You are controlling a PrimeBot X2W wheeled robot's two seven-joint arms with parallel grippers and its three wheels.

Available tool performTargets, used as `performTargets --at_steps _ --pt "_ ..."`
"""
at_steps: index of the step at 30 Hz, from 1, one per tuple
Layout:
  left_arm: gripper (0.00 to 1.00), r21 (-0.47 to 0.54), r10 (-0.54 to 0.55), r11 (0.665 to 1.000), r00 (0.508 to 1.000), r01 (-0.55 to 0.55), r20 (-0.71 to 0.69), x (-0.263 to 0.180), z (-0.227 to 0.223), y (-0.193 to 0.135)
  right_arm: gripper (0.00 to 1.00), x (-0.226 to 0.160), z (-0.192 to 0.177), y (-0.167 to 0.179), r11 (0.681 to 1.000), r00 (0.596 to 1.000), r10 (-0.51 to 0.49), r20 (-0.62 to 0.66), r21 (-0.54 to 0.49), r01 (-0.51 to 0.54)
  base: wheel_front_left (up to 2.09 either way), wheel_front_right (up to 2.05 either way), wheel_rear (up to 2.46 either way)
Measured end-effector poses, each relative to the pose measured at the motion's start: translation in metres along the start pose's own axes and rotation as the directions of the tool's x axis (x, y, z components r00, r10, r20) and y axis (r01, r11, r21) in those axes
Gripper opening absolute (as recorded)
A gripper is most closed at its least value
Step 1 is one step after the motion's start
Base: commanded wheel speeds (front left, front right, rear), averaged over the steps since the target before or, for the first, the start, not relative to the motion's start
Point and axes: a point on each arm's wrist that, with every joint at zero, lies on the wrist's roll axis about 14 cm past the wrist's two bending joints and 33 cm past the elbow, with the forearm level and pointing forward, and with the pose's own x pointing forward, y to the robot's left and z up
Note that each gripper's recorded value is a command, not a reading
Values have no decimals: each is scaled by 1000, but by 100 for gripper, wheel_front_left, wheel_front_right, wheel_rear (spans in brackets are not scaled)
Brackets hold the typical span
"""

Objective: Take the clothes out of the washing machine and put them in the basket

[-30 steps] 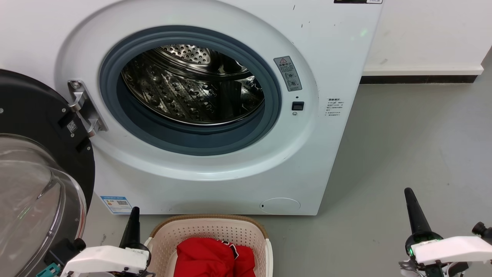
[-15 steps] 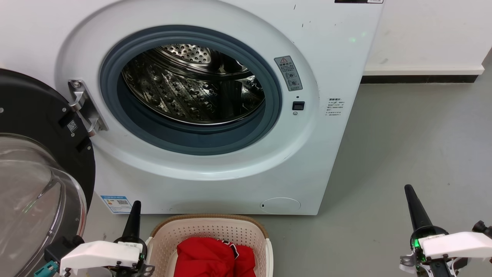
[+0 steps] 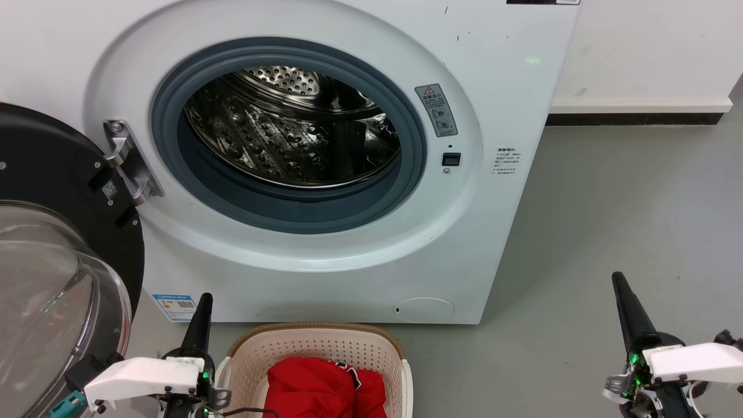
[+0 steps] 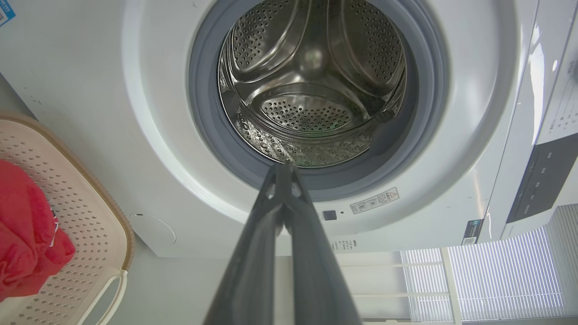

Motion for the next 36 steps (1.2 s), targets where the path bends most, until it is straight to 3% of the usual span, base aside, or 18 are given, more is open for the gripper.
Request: performTargets --at_steps 36 --pt "0 -259 -82 962 997 80 2 9 6 -18 0 10 3 5 967 1000 19 -10 254 -15 0 0 0"
